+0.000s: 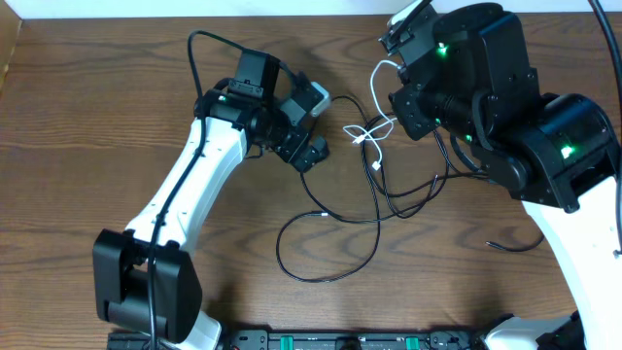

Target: Untangle cables

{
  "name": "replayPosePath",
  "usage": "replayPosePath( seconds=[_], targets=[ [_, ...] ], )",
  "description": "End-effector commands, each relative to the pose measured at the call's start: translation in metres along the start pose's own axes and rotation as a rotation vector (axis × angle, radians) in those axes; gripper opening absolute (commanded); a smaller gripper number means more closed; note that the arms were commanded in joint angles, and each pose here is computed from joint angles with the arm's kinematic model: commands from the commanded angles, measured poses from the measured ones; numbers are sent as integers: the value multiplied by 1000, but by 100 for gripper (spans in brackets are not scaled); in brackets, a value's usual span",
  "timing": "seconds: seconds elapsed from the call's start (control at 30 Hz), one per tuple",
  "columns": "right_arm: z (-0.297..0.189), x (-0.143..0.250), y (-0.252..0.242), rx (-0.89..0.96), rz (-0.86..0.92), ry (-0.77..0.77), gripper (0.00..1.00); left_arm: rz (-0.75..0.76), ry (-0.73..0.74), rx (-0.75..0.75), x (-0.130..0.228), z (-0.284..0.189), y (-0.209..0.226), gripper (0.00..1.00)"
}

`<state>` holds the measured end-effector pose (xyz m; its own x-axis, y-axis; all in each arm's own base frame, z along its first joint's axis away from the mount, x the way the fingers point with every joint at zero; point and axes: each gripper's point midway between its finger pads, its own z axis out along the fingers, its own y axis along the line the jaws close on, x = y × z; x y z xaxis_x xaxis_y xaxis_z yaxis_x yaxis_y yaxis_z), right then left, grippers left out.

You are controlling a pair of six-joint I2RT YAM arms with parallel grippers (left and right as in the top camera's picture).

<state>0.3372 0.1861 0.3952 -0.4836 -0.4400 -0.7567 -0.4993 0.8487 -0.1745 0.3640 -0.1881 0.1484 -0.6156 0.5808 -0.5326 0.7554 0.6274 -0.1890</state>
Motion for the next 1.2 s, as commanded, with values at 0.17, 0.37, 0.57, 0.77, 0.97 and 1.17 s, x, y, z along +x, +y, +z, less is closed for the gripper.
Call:
replayPosePath(
  seconds=[0.17,0.37,0.57,0.77,0.97,1.17],
  targets=[
    [-13,1,-7,31,10,-11,1,256,-246,345,-38,4,-53,100],
    [-18,1,-8,32,11,-20,1,434,-242,405,-34,32,-75,100],
    [-33,3,-10,33,14,-35,1,550,-243,418,-33,63,-80,100],
    [-38,10,-10,31,11,-16,1,563,-258,408,-35,78,-73,99],
    [-39,9,-10,32,12,-19,1,569,-262,401,-36,80,-71,95],
    [-40,10,-10,31,12,-18,1,602,-226,262,-41,89,-48,95]
  ],
)
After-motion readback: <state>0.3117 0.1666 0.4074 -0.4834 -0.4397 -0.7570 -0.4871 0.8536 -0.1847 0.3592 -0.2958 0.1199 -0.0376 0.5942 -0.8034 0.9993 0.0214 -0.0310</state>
